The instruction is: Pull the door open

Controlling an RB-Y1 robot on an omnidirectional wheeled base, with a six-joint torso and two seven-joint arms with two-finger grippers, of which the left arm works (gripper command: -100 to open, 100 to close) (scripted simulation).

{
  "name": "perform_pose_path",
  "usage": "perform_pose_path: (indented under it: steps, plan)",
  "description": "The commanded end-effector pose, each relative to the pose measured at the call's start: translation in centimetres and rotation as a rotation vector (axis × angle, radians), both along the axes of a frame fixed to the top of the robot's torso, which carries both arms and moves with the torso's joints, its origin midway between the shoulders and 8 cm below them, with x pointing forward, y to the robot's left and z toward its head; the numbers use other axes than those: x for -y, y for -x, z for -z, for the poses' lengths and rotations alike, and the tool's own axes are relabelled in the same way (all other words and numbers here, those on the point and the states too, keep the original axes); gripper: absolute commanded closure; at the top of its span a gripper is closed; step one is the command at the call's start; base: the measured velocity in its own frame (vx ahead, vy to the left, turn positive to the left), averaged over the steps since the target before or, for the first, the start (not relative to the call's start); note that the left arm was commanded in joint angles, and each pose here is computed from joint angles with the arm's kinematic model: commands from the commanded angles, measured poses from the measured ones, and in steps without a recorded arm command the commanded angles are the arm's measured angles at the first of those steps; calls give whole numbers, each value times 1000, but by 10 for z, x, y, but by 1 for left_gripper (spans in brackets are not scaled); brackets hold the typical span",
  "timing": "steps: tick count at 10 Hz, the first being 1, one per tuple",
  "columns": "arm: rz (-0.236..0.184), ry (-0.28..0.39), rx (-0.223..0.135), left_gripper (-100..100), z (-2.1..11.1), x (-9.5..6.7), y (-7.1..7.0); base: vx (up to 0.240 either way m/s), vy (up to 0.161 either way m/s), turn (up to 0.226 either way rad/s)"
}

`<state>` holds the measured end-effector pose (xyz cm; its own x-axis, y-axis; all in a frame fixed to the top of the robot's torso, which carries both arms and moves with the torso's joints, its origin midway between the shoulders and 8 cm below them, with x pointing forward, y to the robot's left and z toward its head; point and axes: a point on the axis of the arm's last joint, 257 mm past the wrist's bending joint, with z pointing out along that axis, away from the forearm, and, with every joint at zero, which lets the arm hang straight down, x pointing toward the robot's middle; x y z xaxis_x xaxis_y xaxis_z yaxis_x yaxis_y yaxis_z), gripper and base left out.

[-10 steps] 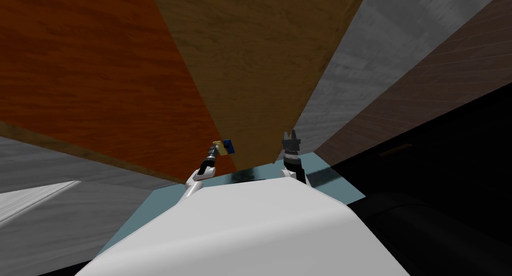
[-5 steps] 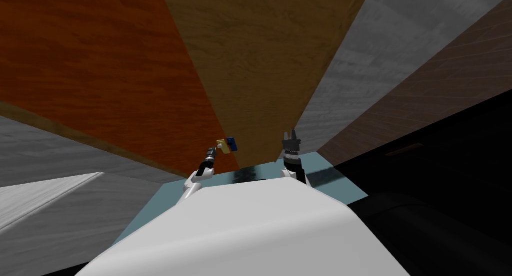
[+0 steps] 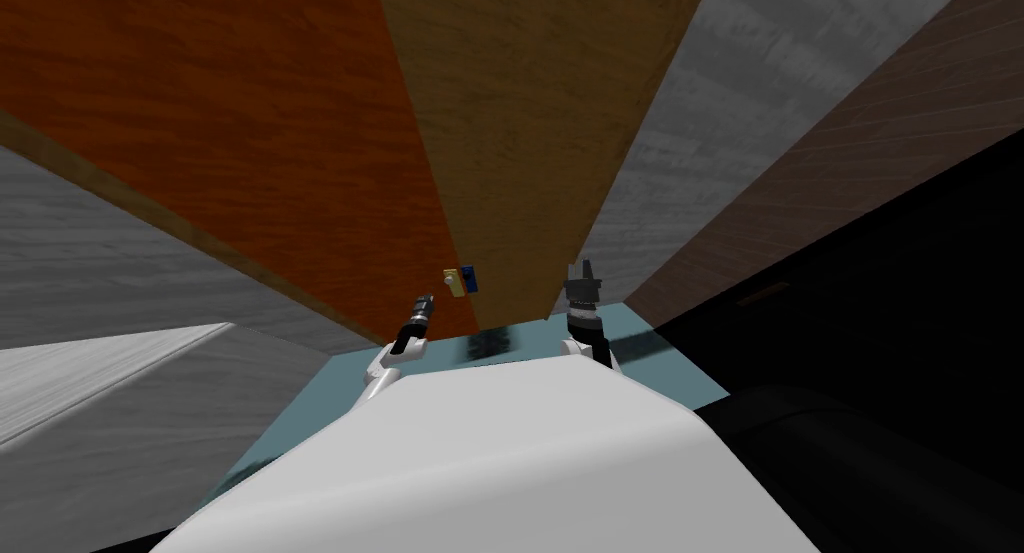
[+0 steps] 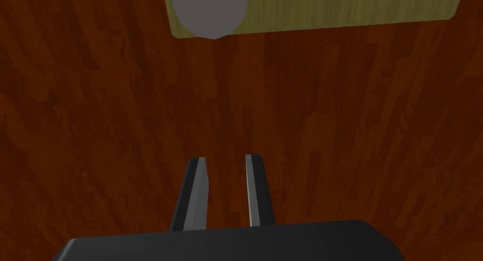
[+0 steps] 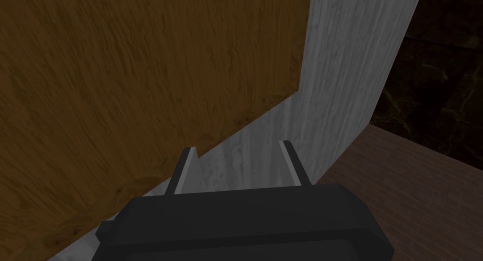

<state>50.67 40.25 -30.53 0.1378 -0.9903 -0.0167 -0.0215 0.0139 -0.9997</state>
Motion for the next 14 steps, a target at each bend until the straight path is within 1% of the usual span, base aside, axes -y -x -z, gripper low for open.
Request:
perform_pose_path:
  steps: [1, 2, 3, 4, 6, 7, 9, 11, 14]
  plan:
    - [23, 7, 9, -100, -4, 12, -2, -183, -75, -74]
    - [41, 12, 17, -100, -7, 22, -5, -164, -77, -90]
    - [30, 8, 12, -100, -5, 16, -2, -69, -37, -16]
    - [-7, -4, -11, -100, 4, -7, 8, -49, 31, 205]
    - [-55, -20, -39, -100, 13, -37, 21, 2, 87, 164]
    - [-68, -24, -44, -100, 14, -45, 23, 89, 93, 64]
    - [-62, -22, -36, -100, 11, -39, 18, 184, 45, -51]
    - [-42, -14, -20, -100, 6, -25, 9, 199, -43, -92]
    - [11, 4, 21, -100, -9, 11, -11, 219, -103, -170]
